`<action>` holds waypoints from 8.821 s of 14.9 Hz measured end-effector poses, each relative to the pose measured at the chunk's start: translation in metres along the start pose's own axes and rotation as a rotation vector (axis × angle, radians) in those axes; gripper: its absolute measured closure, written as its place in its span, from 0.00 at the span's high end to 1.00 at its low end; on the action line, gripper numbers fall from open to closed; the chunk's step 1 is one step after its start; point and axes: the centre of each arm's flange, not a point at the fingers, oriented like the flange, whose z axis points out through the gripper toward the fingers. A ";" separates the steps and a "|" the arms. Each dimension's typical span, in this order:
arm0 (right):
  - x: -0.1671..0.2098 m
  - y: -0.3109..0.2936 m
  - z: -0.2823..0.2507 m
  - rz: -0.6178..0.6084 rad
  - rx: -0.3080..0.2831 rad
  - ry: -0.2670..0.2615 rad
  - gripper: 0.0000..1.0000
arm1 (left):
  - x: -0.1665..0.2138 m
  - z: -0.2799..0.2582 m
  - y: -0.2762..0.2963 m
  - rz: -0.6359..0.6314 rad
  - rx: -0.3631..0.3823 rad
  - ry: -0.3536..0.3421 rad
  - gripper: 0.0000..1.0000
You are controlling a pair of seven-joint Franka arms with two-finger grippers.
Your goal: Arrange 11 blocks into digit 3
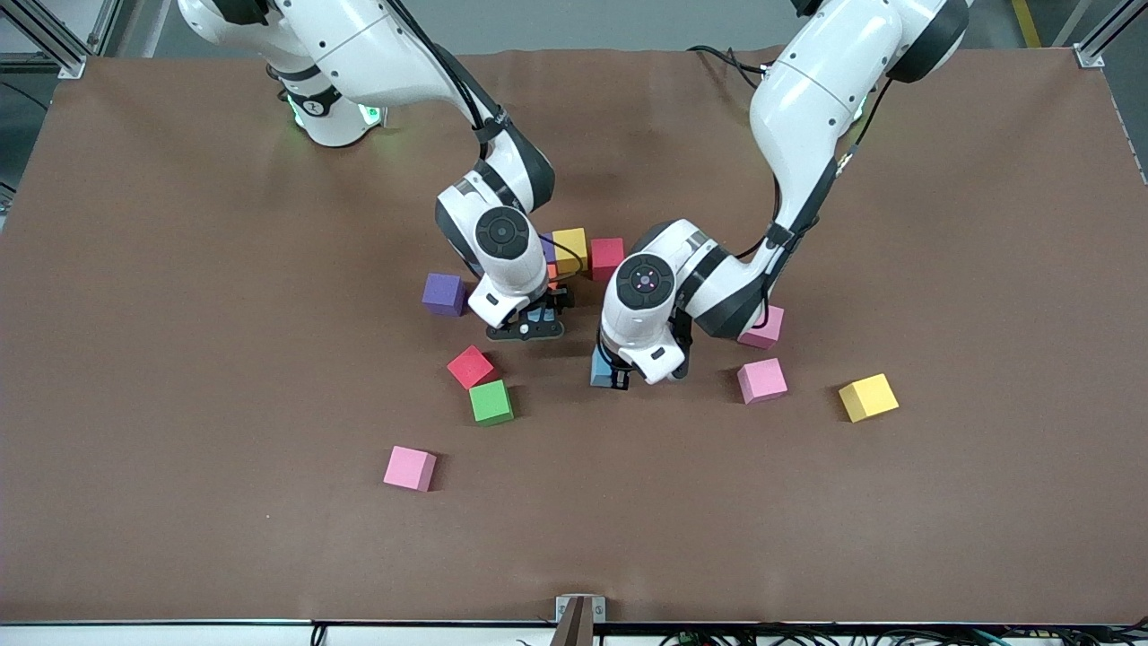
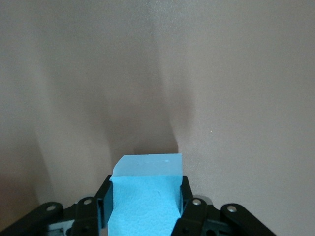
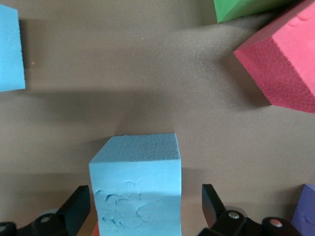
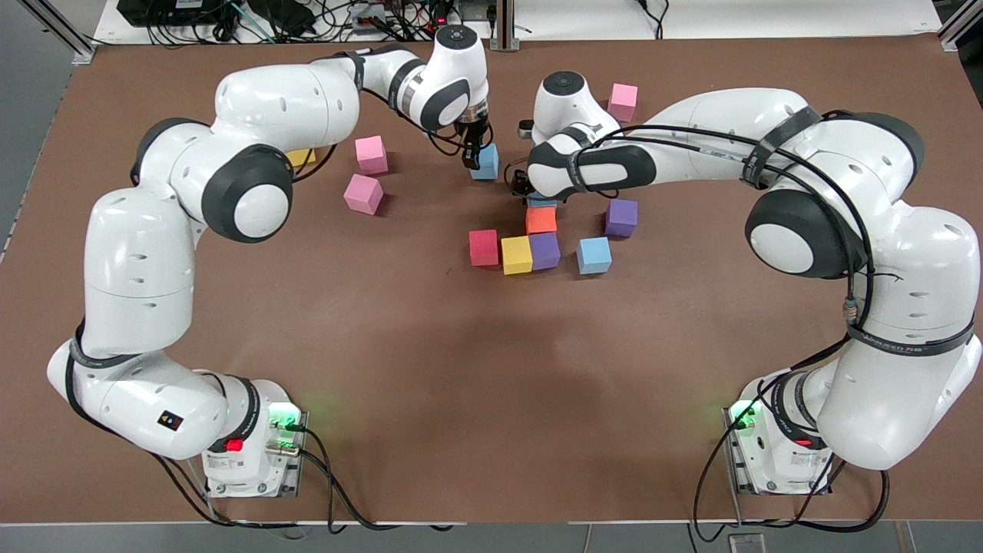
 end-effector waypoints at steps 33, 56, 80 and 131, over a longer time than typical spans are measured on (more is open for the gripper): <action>0.002 -0.019 -0.011 0.014 0.025 0.024 1.00 | 0.000 -0.005 0.004 -0.004 -0.011 -0.005 0.55; -0.002 -0.015 -0.004 0.031 -0.017 -0.027 1.00 | 0.000 -0.004 0.004 -0.010 -0.006 -0.009 0.55; 0.110 0.230 -0.189 0.321 0.010 -0.023 1.00 | -0.048 0.014 -0.044 -0.148 0.113 0.056 0.55; 0.089 0.109 -0.047 0.910 -0.003 0.021 1.00 | -0.078 -0.017 -0.055 -0.161 0.100 0.085 1.00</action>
